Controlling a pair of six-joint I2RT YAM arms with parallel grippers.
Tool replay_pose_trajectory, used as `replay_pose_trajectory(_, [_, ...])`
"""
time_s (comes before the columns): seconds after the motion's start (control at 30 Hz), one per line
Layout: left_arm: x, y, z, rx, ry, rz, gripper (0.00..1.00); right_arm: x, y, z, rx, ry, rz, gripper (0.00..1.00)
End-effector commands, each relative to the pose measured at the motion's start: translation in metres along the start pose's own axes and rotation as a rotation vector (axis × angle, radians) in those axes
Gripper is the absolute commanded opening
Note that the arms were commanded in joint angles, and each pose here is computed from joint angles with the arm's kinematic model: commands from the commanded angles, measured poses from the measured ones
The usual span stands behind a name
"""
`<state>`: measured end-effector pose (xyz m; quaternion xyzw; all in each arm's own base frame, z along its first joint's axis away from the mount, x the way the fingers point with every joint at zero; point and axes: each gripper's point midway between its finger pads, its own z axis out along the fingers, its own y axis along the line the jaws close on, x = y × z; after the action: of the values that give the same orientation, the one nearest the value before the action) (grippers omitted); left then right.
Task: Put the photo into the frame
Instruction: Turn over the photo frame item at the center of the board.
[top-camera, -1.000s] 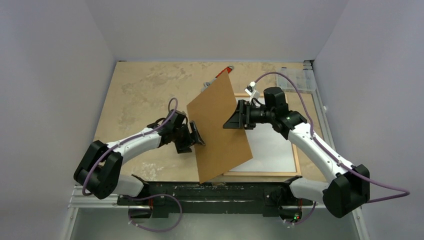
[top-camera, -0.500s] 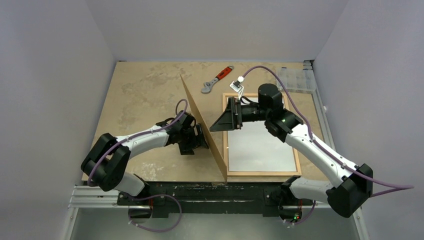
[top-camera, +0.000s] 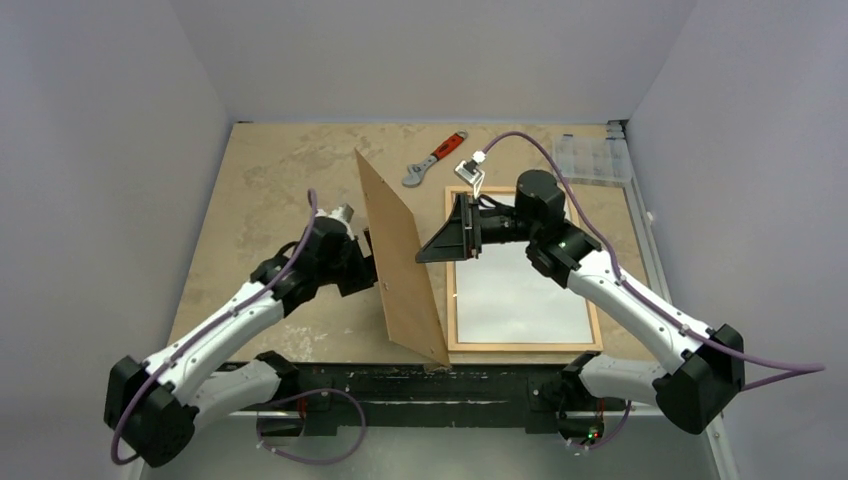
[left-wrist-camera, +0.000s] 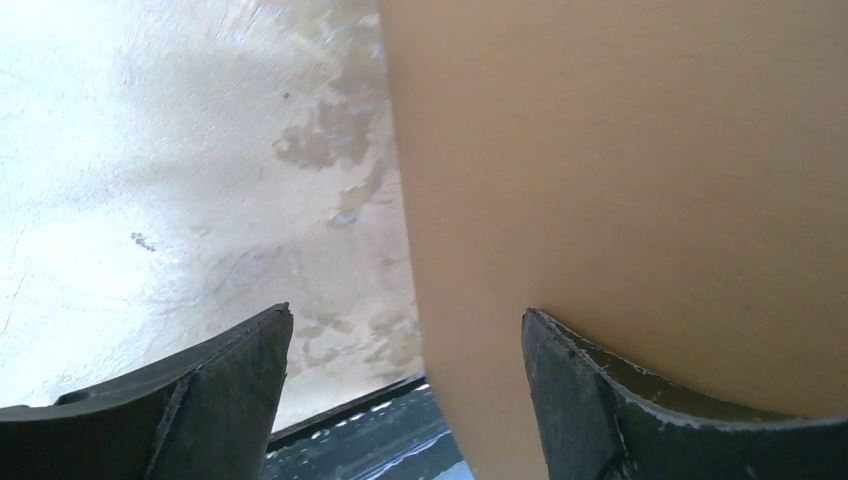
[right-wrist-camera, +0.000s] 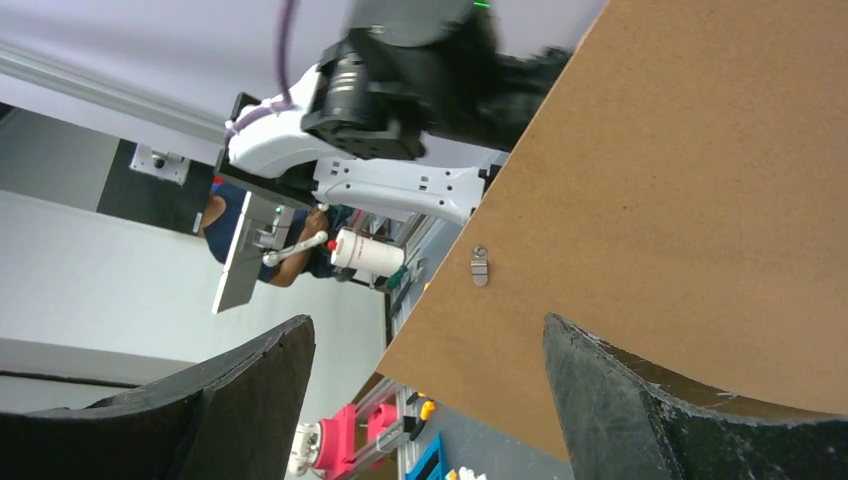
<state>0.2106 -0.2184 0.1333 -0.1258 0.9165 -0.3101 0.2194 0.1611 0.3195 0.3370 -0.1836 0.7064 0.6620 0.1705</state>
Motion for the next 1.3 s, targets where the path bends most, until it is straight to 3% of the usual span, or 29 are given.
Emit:
replay_pose_trajectory(0.0, [-0.018, -0.018, -0.031, 0.143, -0.115, -0.019, 0.83, 0.003, -0.005, 0.002, -0.009, 0.005, -0.005, 0.83])
replay_pose_trajectory(0.37, [-0.032, -0.045, -0.069, 0.398, -0.206, -0.08, 0.85, 0.013, -0.03, 0.005, 0.037, 0.024, 0.035, 0.82])
replay_pose_trajectory(1.27, [-0.04, -0.086, -0.139, 0.628, -0.337, 0.027, 0.89, 0.023, -0.053, 0.006, 0.075, 0.038, 0.064, 0.82])
